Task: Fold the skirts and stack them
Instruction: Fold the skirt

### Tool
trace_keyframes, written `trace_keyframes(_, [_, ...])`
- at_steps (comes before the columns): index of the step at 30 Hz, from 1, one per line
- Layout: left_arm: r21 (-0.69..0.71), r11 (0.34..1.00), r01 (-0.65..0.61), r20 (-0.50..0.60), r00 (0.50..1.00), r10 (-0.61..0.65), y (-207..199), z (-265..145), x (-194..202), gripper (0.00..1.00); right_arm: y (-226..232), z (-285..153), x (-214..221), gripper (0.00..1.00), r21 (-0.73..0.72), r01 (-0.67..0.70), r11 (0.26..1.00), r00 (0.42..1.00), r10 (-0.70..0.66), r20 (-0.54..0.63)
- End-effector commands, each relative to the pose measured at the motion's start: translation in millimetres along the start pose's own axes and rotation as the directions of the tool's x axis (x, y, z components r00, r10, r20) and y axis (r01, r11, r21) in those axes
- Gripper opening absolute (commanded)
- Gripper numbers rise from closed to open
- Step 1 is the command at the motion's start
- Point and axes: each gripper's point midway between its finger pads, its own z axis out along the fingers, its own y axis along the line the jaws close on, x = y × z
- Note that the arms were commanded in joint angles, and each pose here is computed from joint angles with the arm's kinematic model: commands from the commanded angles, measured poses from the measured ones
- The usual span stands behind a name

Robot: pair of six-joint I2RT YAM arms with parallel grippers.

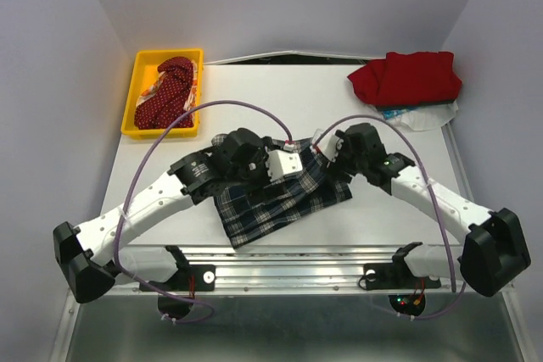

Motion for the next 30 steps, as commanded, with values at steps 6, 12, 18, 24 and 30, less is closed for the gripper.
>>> trace_keyframes(6, [-0.032,0.962,0.27,0.005,0.963,-0.27,23.5,56.0,-14.3,0.77,-75.3,-43.7,14.7,0.77,0.117,-0.496,0.861,0.868,0.496,0.026])
trace_keyframes(12, [0.067,0.945,0.32,-0.132,0.942,-0.31,6.5,126.7,11.0,0.75,-61.2,-56.3,40.4,0.74,0.076,-0.65,0.756,0.756,0.654,-0.039])
trace_keyframes(18, [0.018,0.873,0.487,-0.245,0.849,-0.468,26.0,179.8,53.5,0.62,-47.8,-49.2,31.5,0.67,0.017,-0.801,0.598,0.594,0.798,-0.097])
trace_keyframes(24, [-0.116,0.795,0.596,-0.153,0.78,-0.607,101.1,194.8,55.2,0.54,-63.5,-21.2,38.0,0.59,0.009,-0.895,0.446,0.44,0.887,-0.14])
trace_keyframes(30, [-0.002,0.894,0.449,0.011,0.894,-0.448,103.0,145.5,-14.2,0.63,-78.8,-14.3,24.2,0.53,-0.074,-0.961,0.266,0.272,0.957,-0.103])
